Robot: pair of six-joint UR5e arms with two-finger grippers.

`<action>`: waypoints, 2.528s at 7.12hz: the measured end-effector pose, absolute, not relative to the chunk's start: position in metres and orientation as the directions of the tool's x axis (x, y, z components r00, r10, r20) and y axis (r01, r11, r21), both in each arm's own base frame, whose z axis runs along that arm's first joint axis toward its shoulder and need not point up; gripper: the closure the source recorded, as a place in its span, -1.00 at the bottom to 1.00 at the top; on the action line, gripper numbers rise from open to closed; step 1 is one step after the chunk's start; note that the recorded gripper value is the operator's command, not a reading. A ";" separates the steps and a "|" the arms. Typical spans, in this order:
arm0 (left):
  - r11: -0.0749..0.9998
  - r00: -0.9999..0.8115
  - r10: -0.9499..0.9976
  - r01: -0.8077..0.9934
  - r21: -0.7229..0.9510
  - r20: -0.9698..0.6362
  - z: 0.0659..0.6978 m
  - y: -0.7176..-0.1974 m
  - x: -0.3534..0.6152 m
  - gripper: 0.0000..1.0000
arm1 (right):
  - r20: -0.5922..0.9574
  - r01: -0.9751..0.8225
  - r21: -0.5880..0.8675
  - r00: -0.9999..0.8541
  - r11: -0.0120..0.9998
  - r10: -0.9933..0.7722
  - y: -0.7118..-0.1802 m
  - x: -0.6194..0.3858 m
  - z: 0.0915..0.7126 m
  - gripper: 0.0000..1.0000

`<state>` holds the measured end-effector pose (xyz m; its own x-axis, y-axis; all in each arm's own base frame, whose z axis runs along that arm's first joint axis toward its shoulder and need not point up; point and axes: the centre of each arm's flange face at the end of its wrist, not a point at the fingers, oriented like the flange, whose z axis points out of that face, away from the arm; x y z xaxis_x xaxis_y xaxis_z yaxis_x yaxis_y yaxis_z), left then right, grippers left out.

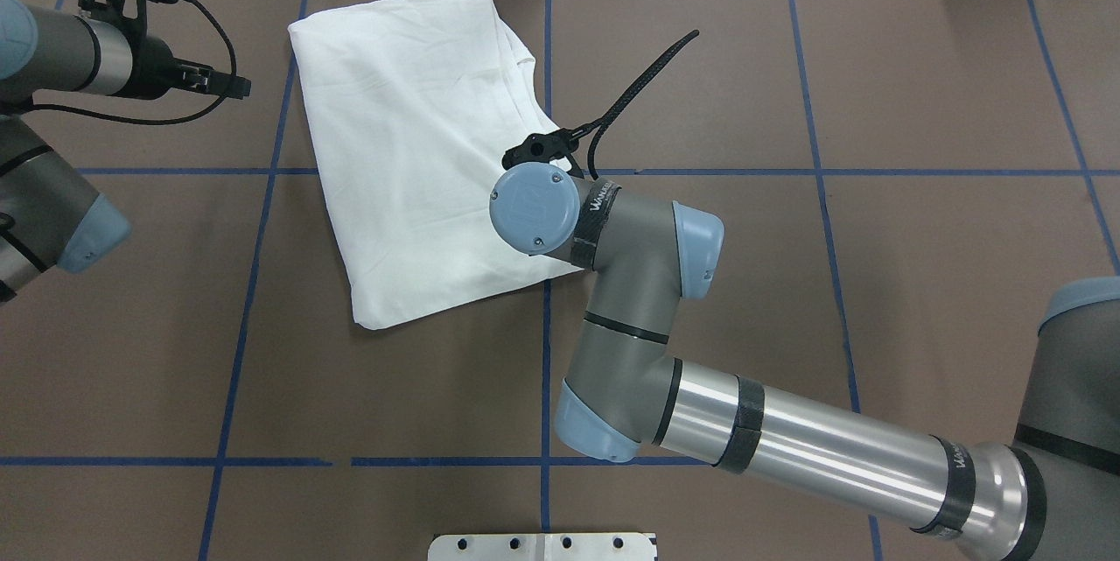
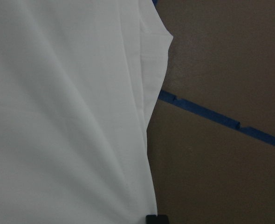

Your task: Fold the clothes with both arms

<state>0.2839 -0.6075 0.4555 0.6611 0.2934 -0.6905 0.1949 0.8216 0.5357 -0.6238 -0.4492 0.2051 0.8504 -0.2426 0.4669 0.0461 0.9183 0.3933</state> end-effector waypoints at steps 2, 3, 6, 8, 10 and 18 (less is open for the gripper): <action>0.821 0.655 0.290 0.205 0.533 -0.698 0.449 -0.608 0.285 -1.00 | 0.562 -0.026 0.400 0.797 0.916 -0.223 -0.464 -0.604 0.188 -1.00; 0.823 0.646 0.277 0.222 0.523 -0.711 0.443 -0.607 0.284 -1.00 | 0.649 -0.090 0.374 0.736 0.923 -0.191 -0.463 -0.593 0.186 -0.98; 0.827 0.635 0.256 0.246 0.505 -0.729 0.438 -0.604 0.283 -1.00 | 0.796 -0.374 0.115 0.588 0.920 0.140 -0.411 -0.608 0.209 -0.58; 0.830 0.635 0.254 0.244 0.502 -0.729 0.439 -0.603 0.285 -1.00 | 0.780 -0.520 -0.066 0.505 0.852 0.369 -0.386 -0.627 0.213 -0.45; 0.831 0.635 0.254 0.242 0.500 -0.729 0.440 -0.603 0.286 -1.00 | 0.742 -0.595 -0.162 0.453 0.787 0.494 -0.381 -0.633 0.217 -0.44; 0.834 0.638 0.254 0.236 0.498 -0.727 0.444 -0.602 0.287 -1.00 | 0.730 -0.672 -0.179 0.398 0.718 0.555 -0.380 -0.667 0.201 0.22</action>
